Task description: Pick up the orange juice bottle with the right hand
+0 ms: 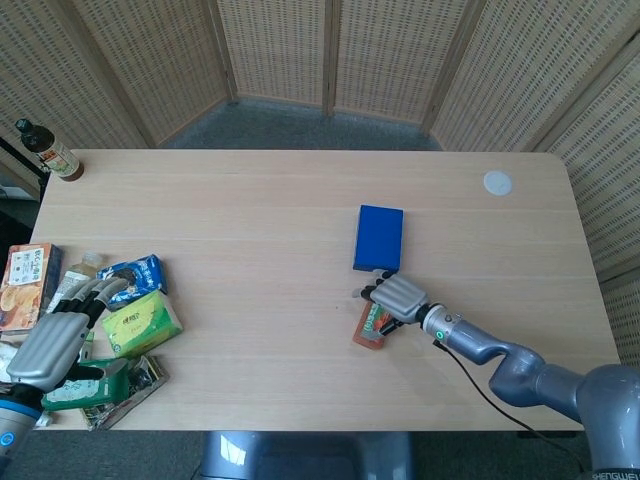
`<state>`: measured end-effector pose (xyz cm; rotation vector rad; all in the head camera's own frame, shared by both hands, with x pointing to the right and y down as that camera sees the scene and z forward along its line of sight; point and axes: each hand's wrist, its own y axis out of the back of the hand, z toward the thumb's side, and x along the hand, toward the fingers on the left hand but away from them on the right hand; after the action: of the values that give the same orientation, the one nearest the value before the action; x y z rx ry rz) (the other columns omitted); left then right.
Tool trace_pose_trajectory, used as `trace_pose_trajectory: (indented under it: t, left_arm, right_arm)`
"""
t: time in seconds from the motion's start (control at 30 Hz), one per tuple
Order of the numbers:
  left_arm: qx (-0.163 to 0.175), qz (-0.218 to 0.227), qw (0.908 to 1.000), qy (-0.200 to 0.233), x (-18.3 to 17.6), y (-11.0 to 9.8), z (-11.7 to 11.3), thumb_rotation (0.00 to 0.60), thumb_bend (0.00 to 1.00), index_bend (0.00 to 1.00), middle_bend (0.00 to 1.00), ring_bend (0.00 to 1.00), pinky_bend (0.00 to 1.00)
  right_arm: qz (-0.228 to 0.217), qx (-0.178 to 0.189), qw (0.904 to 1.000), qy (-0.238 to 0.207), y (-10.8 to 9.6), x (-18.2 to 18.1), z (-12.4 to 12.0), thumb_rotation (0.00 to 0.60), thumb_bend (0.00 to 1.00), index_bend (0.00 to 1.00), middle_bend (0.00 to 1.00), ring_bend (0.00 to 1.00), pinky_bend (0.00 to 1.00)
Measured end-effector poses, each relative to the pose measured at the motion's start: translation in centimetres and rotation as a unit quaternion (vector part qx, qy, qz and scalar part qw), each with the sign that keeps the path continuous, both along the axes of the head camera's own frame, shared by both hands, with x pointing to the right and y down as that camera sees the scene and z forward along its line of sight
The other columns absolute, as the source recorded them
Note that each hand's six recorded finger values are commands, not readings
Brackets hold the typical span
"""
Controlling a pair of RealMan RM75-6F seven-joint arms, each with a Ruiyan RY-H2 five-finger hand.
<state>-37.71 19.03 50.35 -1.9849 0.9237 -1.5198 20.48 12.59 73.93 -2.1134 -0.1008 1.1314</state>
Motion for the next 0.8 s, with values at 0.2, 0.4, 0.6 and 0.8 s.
trace_pose_trajectory:
  t: [0.2, 0.4, 0.6, 0.8]
  left_arm:
    - [0.0, 0.002, 1.0, 0.003, 0.2, -0.1, 0.0, 0.6, 0.24, 0.0, 0.0, 0.0, 0.0]
    - [-0.001, 0.002, 1.0, 0.003, 0.2, 0.0, 0.1, 0.6, 0.24, 0.0, 0.0, 0.0, 0.0]
    - [0.001, 0.002, 1.0, 0.005, 0.2, 0.0, 0.1, 0.6, 0.24, 0.0, 0.0, 0.0, 0.0]
    - [-0.001, 0.0, 1.0, 0.01, 0.1, -0.1, 0.3, 0.6, 0.24, 0.0, 0.0, 0.0, 0.0]
  right_arm:
    - [0.013, 0.003, 0.9996, 0.027, -0.4, 2.4, 0.2, 0.191, 0.26, 0.17, 0.31, 0.2, 0.0]
    - [0.04, 0.006, 0.9975, 0.058, -1.1, 5.2, 0.4, 0.191, 0.26, 0.17, 0.31, 0.2, 0.0]
    - [0.067, 0.011, 0.9941, 0.085, -1.7, 8.3, 0.2, 0.188, 0.26, 0.17, 0.31, 0.2, 0.0]
    - [0.053, 0.028, 0.9954, 0.074, -1.5, 8.1, -1.3, 0.06, 0.26, 0.02, 0.18, 0.03, 0.0]
